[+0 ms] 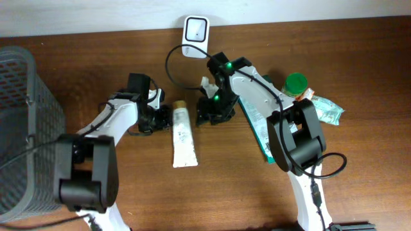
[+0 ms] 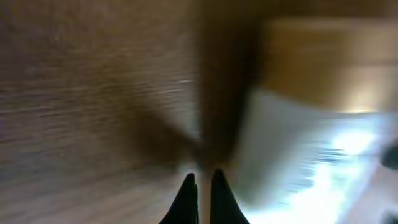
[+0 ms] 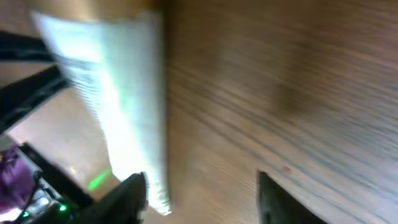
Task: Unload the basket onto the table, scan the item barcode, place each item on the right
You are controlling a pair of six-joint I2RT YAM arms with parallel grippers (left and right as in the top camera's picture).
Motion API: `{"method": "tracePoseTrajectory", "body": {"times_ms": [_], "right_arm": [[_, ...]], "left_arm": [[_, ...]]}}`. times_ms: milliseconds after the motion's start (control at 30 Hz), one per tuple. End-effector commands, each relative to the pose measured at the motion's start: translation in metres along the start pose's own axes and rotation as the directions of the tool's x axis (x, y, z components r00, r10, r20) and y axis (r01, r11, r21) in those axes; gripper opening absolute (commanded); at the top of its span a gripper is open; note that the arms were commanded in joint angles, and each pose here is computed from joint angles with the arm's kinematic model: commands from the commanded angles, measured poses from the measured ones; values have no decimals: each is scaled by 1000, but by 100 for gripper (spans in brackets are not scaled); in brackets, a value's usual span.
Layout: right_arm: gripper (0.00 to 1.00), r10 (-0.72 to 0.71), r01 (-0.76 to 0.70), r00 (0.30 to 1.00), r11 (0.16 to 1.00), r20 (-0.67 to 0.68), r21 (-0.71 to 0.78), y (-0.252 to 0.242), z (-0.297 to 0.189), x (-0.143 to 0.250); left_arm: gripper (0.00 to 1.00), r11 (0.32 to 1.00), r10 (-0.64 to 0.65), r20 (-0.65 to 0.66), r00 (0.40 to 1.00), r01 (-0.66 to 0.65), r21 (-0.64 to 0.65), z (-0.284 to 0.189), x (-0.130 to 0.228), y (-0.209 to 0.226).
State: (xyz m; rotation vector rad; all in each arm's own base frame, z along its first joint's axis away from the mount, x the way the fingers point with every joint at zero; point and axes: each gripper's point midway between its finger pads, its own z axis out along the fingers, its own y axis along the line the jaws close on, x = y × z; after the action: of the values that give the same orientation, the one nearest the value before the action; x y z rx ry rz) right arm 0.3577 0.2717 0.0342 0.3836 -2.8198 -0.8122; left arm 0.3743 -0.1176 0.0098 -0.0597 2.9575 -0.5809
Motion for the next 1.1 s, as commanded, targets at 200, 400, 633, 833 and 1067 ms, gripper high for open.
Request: {"method": "tracePoseTrajectory", "body": {"times_ms": [200, 400, 633, 833, 1067], "right_arm": [[64, -84, 88, 995, 993, 44, -77, 12, 17, -3], [32, -69, 74, 978, 997, 196, -17, 10, 15, -41], [37, -281, 304, 917, 952, 284, -38, 68, 21, -56], [53, -337, 358, 828, 933, 448, 41, 76, -141, -31], [64, -244, 268, 908, 963, 340, -24, 53, -142, 23]], "left_arm": [[0, 998, -57, -13, 998, 56, -28, 5, -5, 27], [0, 999, -27, 181, 983, 32, -25, -72, -50, 44], [0, 998, -27, 189, 982, 38, -54, -73, -51, 50], [0, 997, -26, 191, 981, 39, -61, -73, -52, 51], [0, 998, -24, 193, 981, 33, -45, -73, -53, 48]]}}
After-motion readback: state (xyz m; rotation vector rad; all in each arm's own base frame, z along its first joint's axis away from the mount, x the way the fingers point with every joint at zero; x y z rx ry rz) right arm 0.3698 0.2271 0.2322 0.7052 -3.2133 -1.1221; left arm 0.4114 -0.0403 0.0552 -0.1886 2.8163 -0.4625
